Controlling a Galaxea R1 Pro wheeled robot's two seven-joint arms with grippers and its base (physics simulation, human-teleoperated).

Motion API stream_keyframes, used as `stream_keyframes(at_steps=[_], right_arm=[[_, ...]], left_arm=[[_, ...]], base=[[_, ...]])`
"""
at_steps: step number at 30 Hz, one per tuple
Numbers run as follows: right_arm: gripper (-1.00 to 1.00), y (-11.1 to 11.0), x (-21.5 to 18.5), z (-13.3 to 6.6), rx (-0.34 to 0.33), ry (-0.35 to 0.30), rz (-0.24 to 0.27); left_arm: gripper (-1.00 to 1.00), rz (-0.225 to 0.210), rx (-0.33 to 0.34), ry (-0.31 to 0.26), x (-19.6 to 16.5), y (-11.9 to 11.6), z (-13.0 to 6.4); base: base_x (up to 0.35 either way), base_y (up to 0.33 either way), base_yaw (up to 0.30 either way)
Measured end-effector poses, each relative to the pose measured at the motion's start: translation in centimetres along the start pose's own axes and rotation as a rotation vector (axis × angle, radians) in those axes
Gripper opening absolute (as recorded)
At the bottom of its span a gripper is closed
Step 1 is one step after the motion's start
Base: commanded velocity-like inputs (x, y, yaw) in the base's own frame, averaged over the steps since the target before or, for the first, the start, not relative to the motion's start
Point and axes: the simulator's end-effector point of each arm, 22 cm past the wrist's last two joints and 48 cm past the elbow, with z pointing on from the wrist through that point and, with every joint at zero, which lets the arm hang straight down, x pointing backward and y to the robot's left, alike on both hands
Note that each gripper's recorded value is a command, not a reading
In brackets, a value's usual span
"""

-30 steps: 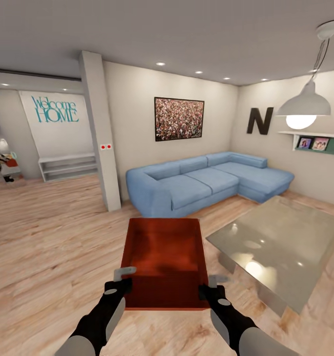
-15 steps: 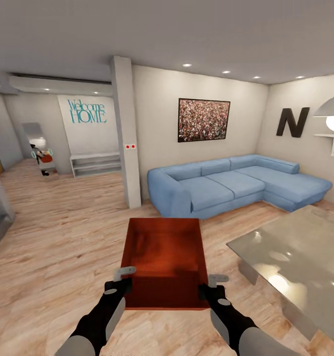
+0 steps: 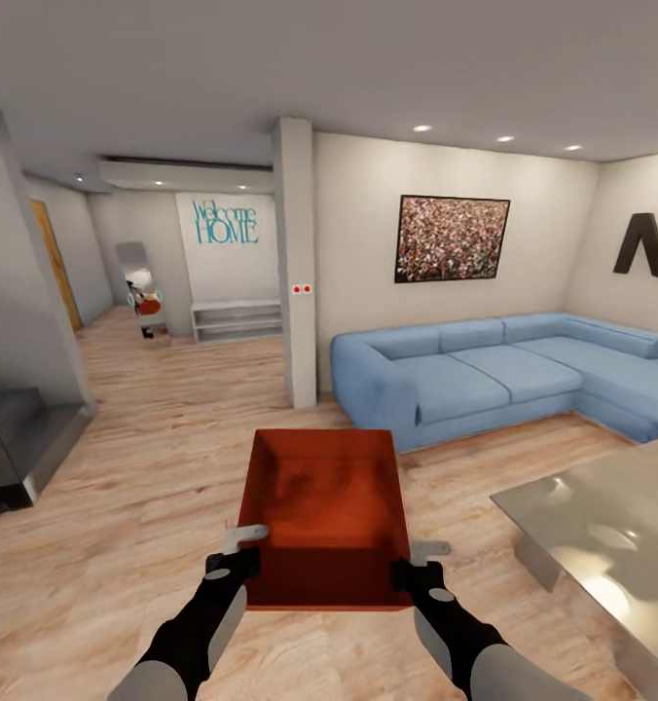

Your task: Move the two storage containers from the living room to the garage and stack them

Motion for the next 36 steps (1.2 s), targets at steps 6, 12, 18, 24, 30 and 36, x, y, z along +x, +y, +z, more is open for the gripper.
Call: stream_keyframes(at_steps=[6,12,18,24,30,36], right_arm=[[-1.0,0.0,-0.12,-0.05,0.0,-0.002,0.0],[-1.0,0.0,-0.26,-0.09,0.0,-0.005,0.0],[-1.0,0.01,-0.36,-0.14,0.0,-0.007,0.0],[-1.0,0.01,-0.49,-0.18,0.0,-0.009,0.0],[-1.0,0.01,-0.58,-0.22,0.0,-0.011,0.0],[-1.0,0.01,-0.6,-0.23,0.0,-0.011,0.0]], left_arm=[[-1.0,0.0,0.0,-0.002,-0.12,0.0,-0.05],[-1.0,0.0,0.001,-0.005,-0.26,-0.01,-0.11],[-1.0,-0.001,0.001,-0.007,-0.35,-0.01,-0.17],[-1.0,-0.001,0.001,-0.009,-0.47,-0.02,-0.22],[-1.0,-0.001,0.001,-0.011,-0.56,-0.02,-0.27],[-1.0,-0.001,0.001,-0.011,-0.57,-0.02,-0.29]], base=[[0.0,0.0,0.3],[0.0,0.0,0.3],[0.0,0.0,0.3],[0.0,0.0,0.3],[0.0,0.0,0.3],[0.0,0.0,0.3]])
